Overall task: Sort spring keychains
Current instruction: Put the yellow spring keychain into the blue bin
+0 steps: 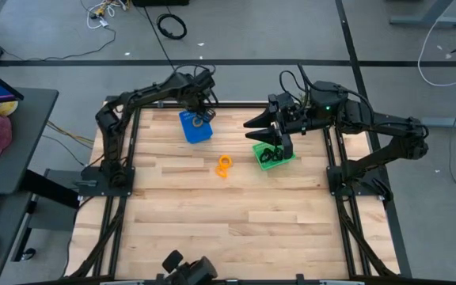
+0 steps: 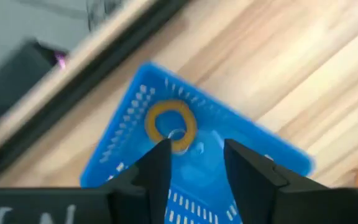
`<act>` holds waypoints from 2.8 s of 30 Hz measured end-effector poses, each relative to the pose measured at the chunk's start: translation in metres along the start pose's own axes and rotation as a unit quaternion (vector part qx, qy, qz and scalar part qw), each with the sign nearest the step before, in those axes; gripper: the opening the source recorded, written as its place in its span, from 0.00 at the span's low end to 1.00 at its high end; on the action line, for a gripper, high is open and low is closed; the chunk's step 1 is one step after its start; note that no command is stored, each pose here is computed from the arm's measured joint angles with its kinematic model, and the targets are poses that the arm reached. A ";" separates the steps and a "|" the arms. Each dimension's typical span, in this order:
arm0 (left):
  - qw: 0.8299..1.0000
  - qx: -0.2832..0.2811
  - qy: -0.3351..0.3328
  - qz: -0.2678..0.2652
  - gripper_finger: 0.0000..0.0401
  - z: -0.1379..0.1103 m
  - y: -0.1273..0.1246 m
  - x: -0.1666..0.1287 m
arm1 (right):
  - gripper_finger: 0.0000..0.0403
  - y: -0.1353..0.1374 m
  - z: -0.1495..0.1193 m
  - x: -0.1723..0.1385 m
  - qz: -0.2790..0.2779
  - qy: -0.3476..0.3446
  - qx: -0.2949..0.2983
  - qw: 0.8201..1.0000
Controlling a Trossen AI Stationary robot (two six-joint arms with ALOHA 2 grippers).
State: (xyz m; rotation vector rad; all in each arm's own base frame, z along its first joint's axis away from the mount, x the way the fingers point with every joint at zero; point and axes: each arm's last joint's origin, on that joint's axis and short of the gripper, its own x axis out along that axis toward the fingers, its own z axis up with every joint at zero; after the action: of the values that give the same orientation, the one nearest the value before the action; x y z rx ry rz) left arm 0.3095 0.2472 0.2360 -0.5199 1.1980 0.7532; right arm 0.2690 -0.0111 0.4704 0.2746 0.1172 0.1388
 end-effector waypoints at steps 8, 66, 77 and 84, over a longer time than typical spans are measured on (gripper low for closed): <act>0.982 0.021 -0.186 -0.030 0.16 -0.002 -0.007 -0.095 | 0.41 0.000 -0.001 0.000 -0.001 0.004 0.000 1.000; 0.733 0.201 -0.555 -0.339 0.03 -0.200 -0.110 -0.146 | 0.41 -0.001 -0.003 -0.003 -0.019 0.018 0.013 1.000; 0.773 0.193 -0.527 -0.296 0.03 -0.176 -0.116 -0.149 | 0.41 -0.001 -0.003 -0.003 -0.018 0.015 0.013 1.000; 0.789 0.282 -0.477 -0.264 0.03 -0.144 -0.142 -0.154 | 0.41 -0.004 -0.003 -0.004 -0.025 0.016 0.014 0.999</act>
State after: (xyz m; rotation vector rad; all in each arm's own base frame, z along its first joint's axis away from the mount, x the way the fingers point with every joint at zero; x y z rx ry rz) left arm 0.2993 0.0140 0.3363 0.0780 0.2323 0.0735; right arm 0.2654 -0.0151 0.4671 0.2976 0.1582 0.0920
